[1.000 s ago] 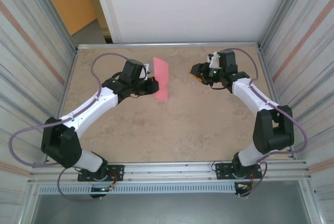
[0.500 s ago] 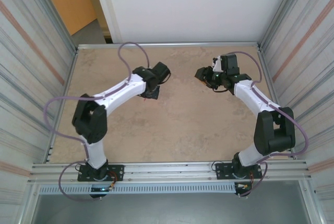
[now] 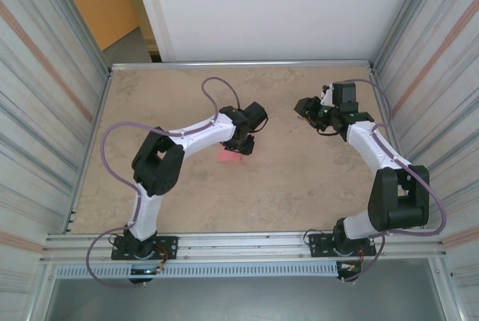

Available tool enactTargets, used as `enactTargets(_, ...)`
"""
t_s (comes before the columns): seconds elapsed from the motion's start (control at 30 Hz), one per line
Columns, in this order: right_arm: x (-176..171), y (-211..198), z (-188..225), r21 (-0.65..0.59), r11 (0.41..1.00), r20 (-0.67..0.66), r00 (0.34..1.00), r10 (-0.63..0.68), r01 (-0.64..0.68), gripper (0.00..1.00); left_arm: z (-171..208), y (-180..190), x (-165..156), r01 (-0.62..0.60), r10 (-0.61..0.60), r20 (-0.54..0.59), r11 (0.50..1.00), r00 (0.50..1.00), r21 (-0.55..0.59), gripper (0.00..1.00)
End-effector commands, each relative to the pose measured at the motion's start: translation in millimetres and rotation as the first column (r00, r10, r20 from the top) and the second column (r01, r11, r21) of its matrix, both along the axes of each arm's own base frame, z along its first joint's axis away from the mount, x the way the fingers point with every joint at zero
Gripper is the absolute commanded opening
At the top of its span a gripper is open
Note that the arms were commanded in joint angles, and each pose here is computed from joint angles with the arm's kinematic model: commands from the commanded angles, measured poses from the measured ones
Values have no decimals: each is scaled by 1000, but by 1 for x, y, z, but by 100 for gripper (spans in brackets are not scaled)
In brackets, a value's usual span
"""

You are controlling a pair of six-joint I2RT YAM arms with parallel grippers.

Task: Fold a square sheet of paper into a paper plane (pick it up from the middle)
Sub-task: Turn over the paper at the center of the table, then third fold the triangle at the center of the table.

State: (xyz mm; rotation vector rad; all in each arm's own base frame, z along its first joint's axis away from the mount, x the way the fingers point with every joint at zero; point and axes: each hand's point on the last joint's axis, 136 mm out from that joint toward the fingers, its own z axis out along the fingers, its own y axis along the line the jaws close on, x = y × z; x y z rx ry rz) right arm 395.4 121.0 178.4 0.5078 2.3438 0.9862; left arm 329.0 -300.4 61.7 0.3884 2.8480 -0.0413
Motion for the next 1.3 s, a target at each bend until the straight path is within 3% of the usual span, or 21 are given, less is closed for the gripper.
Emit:
enactTargets(0.0,-3,8,4,15,1000,-1,1000,26,-26,42,35,-12,5,-43,45,3,977,999,-207,44)
enactTargets(0.13,-7,35,-7,-19,996,-23,996,91,-92,44,55,10,12,-110,118,7,941,993,-319,56)
enactTargets(0.3,-20,96,-33,-29,975,-78,973,217,-220,44,60,56,18,-232,245,-34,852,969,-468,71)
enactTargets(0.43,-36,147,-62,-17,946,-141,938,317,-322,42,52,97,14,-331,339,-80,796,938,-507,82)
enactTargets(0.63,-54,192,-101,-24,905,-229,884,408,-424,39,43,121,5,-379,386,-103,758,917,-531,93)
enactTargets(0.83,-60,210,-126,-36,858,-275,830,485,-513,38,42,110,3,-349,347,-136,684,928,-640,99)
enactTargets(1.07,-70,199,-157,-84,815,-353,782,514,-574,37,34,103,1,-356,319,-180,669,931,-652,99)
enactTargets(1.27,-88,168,-172,-196,717,-407,721,561,-669,37,32,91,-5,-335,257,-218,649,941,-683,98)
